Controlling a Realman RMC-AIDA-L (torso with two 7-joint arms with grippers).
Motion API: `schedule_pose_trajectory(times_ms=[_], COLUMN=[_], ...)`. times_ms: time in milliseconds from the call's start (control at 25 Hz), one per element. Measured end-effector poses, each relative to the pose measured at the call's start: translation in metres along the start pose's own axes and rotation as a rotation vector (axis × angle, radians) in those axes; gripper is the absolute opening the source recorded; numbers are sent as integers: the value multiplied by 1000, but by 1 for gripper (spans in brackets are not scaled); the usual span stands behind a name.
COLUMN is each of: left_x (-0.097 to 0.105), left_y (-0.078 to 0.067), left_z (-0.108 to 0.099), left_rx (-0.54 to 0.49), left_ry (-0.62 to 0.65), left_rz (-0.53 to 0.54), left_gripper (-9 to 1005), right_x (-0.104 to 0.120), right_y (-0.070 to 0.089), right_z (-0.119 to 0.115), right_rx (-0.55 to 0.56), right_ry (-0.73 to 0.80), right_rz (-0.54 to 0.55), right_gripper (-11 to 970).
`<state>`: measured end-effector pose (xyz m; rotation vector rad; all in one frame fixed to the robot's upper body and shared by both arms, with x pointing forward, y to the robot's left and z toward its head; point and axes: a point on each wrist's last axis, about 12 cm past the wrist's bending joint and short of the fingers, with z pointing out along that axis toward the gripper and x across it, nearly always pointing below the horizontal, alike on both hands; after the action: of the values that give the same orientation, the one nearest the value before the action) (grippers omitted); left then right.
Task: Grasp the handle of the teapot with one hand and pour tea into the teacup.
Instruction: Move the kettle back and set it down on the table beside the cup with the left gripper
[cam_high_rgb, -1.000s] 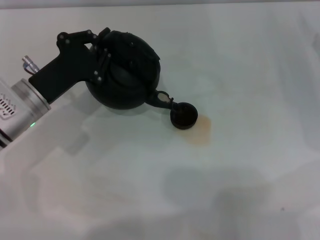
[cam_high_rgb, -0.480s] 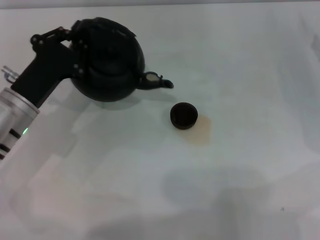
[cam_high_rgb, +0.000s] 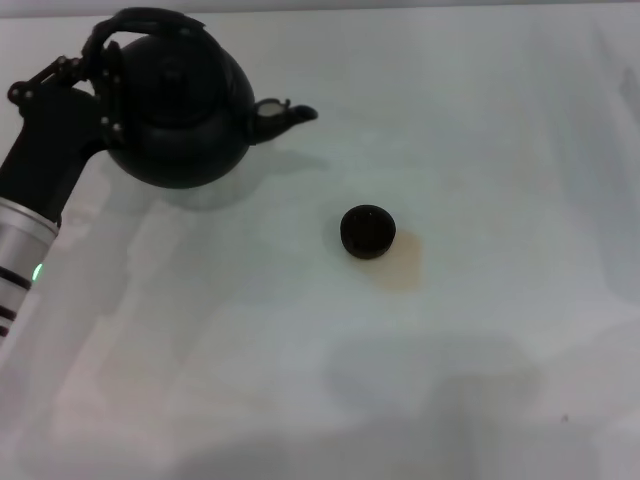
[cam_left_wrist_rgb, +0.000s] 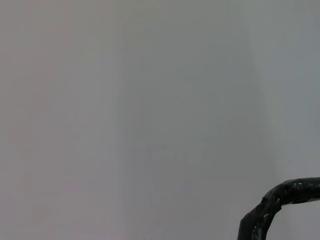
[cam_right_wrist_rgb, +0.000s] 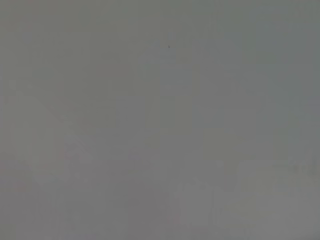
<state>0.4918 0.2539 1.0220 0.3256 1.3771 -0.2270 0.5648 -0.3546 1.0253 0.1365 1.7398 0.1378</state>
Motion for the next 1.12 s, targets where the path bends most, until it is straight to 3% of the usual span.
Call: schedule_pose_trajectory(times_ms=[480,1120], left_x=[6,15], left_y=[-3,-7], left_z=[-13,-27], left_rx=[-191,-261], left_ry=[21,90], left_rz=[-160,-222], left_gripper=[122,148], right_x=[1,-3], right_y=[1,3], right_z=[0,3], right_rx=[-1,-13], right_ry=[2,-3], right_rz=[3,-7], right_gripper=[846,846])
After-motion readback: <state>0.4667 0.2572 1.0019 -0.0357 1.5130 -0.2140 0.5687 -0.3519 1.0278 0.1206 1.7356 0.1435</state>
